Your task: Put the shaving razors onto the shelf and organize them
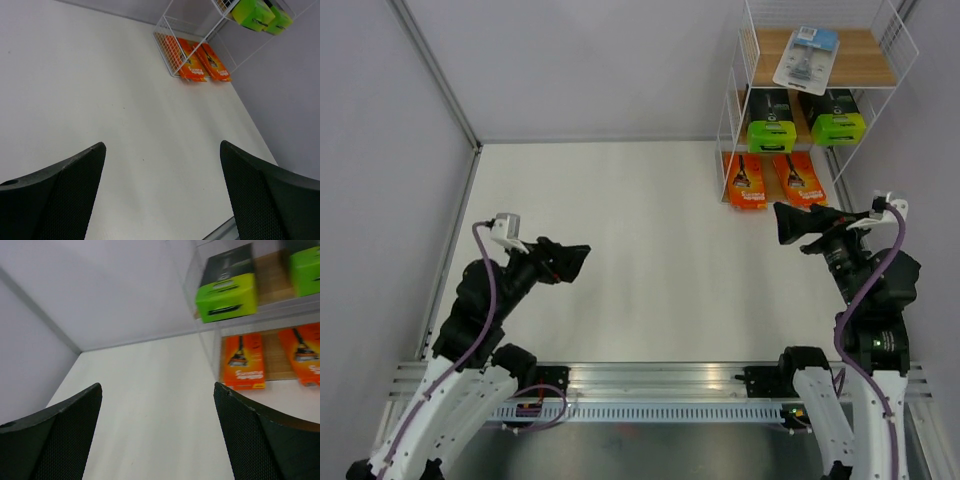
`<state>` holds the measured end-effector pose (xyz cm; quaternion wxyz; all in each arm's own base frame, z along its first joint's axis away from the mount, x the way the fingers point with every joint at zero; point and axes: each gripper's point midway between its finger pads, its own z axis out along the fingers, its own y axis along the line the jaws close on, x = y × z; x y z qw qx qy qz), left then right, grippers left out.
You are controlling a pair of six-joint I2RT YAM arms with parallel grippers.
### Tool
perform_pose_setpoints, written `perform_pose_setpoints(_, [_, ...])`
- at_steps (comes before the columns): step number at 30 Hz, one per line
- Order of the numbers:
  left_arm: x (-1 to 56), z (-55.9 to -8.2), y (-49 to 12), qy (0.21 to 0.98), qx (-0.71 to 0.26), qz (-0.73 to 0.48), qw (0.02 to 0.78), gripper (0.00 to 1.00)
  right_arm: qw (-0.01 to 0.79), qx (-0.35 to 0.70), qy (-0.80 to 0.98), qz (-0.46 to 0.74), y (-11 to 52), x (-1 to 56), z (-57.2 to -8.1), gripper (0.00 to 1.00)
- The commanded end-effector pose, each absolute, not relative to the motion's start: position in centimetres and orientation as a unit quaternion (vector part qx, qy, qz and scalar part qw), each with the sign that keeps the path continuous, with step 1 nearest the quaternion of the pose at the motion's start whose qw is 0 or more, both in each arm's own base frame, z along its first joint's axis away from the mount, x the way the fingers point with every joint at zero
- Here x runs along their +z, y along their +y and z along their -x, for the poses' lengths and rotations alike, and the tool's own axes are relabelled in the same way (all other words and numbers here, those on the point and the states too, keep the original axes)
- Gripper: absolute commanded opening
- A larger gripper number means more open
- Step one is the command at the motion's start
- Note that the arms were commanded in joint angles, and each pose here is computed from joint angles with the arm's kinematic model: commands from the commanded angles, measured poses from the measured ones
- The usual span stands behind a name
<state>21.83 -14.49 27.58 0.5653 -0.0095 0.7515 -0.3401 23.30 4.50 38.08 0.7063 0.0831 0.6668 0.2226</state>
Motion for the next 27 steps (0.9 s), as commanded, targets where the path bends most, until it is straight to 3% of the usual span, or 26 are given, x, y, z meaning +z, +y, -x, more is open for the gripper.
perform_pose_setpoints(1, [25.1,-20.6,-11.4,0.756,-0.291,0.043,0.585,1.0,0.671,0.295,0.68,0.022,9.9,38.2,-22.8,0.98])
perform_pose_setpoints(4, [25.6,-19.4,-10.3,0.732,-0.293,0.049,0.613,1.0,0.631,0.312,0.708,0.065,12.5,36.0,-22.5,0.98])
perform_pose_setpoints(14, [24.7,-18.3,-7.1,0.718,-0.266,0.121,0.631,0.99,0.728,0.3,0.613,-0.069,7.5,33.6,-19.1,0.98])
perform_pose_setpoints(18, [24.7,-18.2,-6.4,0.709,-0.263,0.14,0.639,1.0,0.728,0.292,0.603,-0.145,5.3,31.3,-18.4,0.98])
perform_pose_setpoints(23, [24.5,-18.2,-6.1,0.704,-0.267,0.161,0.638,1.0,0.695,0.286,0.639,-0.163,5.5,28.9,-19.4,0.98])
perform_pose_setpoints(27, [23.6,-18.4,-5.9,0.703,-0.268,0.182,0.633,0.99,0.713,0.288,0.621,-0.152,5.6,29.2,-19.6,0.98])
